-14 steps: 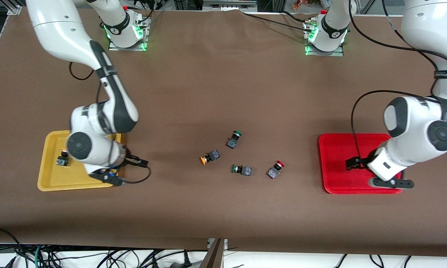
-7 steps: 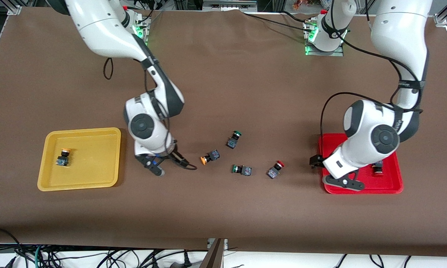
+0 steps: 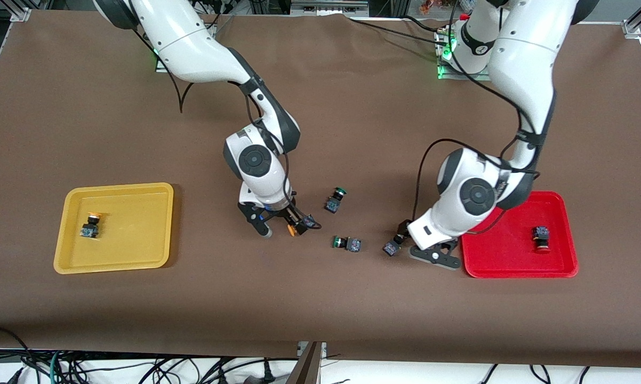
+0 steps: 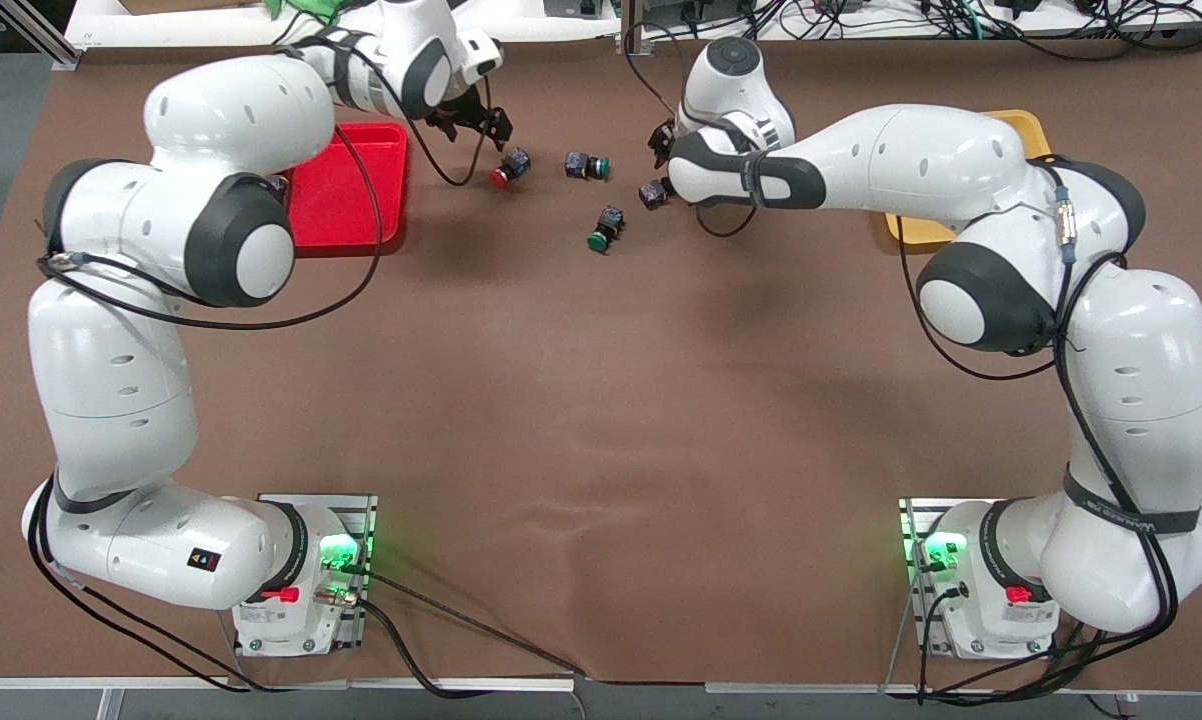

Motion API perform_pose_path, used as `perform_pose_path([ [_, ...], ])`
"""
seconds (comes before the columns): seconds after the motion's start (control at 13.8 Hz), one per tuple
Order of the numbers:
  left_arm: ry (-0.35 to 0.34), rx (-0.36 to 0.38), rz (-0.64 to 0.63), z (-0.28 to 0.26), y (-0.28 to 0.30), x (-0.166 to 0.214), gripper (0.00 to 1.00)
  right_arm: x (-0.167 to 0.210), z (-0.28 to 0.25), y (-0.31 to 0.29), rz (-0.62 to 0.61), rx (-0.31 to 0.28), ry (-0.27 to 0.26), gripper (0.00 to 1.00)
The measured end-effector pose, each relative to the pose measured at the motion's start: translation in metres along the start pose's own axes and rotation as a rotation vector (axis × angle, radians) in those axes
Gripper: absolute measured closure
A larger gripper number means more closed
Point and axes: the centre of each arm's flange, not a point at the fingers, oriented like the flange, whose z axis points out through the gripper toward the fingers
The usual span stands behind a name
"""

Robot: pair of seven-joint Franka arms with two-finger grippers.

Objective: Place red and yellow buttons in trays
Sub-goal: 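Move the left gripper to the second red button while the right gripper reaches yellow, then grasp the red button with the left gripper while the right gripper grasps yellow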

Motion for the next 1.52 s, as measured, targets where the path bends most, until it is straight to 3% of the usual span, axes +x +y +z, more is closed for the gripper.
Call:
perform_pose_path([
  [0.51, -0.011, -0.004, -0.018, 0.045, 0.025, 0.004, 0.0, -0.019, 0.032, 0.0, 0.024, 0.024, 0.026, 0.03],
  [0.58, -0.012, -0.004, -0.025, 0.046, 0.026, 0.003, 0.07, -0.019, 0.031, -0.001, 0.024, 0.028, 0.027, 0.11],
  [0.87, -0.017, -0.003, -0.05, 0.05, 0.036, 0.001, 0.52, -0.014, 0.024, -0.007, -0.016, 0.042, 0.064, 0.56],
  [1.01, -0.015, -0.002, -0.052, 0.049, 0.037, 0.002, 0.57, 0.005, 0.013, -0.012, -0.055, 0.047, 0.09, 0.56],
  [1.23, 0.005, 0.019, -0.047, 0.042, 0.03, 0.008, 0.57, 0.068, -0.027, -0.008, -0.168, -0.059, 0.097, 0.56],
  [1.52, -0.013, 0.039, -0.085, -0.013, -0.005, 0.02, 0.57, 0.162, -0.082, 0.024, -0.378, -0.215, 0.023, 0.56],
])
